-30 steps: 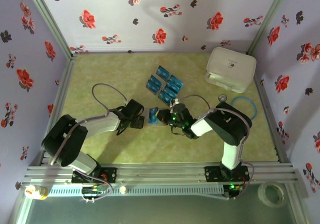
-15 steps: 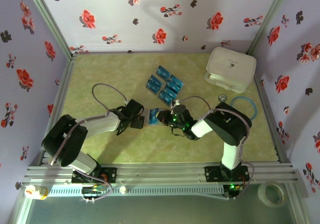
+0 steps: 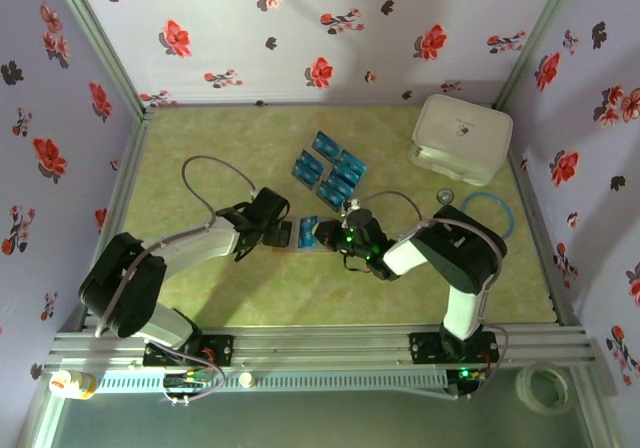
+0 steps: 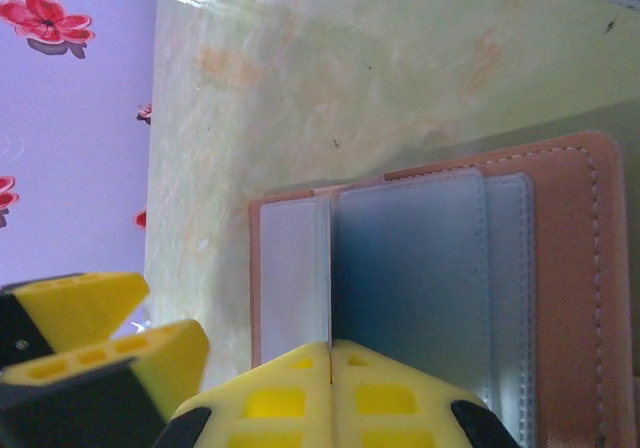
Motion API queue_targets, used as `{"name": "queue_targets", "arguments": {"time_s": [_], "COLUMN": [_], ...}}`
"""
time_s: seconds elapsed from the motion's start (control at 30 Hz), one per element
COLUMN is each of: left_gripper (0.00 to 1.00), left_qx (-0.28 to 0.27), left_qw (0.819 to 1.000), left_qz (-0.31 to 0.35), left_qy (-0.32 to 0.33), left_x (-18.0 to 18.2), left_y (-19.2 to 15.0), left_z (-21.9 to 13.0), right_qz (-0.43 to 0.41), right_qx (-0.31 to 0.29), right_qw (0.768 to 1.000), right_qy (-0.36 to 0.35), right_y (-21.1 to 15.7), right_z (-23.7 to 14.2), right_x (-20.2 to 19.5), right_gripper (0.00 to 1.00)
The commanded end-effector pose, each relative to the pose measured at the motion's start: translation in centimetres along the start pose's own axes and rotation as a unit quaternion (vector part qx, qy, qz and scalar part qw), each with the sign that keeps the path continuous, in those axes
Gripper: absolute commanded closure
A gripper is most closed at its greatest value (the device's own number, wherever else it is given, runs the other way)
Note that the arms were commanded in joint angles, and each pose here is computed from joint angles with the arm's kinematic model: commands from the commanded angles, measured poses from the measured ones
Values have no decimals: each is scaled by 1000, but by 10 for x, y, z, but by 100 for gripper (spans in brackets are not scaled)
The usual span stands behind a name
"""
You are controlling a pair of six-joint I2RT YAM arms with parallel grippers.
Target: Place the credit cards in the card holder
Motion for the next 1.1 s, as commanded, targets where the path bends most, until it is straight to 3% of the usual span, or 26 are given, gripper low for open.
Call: {"name": "queue_targets", "arguments": {"time_s": [0.0, 0.7, 1.07], "left_gripper": [0, 0, 0], "left_qx": [-16, 29, 59], "left_qw": [1000, 999, 998], "left_qz": [17, 40, 8], "left_qy": [5, -5, 15], "left_x": [0, -11, -2], "left_y": [15, -13, -43], "left_z": [-12, 23, 32], "right_qz": [-26, -38, -42], "right_qx": [-2, 4, 4], "right_qw": [1000, 999, 998], "right_qy": [0, -31, -49], "right_y": [2, 0, 8], "right_z": [-5, -10, -16], "right_x": [11, -4, -14], "right_gripper": [100, 100, 100]}}
Point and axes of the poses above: each hand's point on the last joint's axis, 136 mm out from that joint toward the fingers, its own z axis out along the fingers, its own x axis along the line the jaws close on, y = z × x, the point moved 3 cm from there along -z, back along the fingers, and after that the axes turned 1 degree about z, right-handed, at the moved point
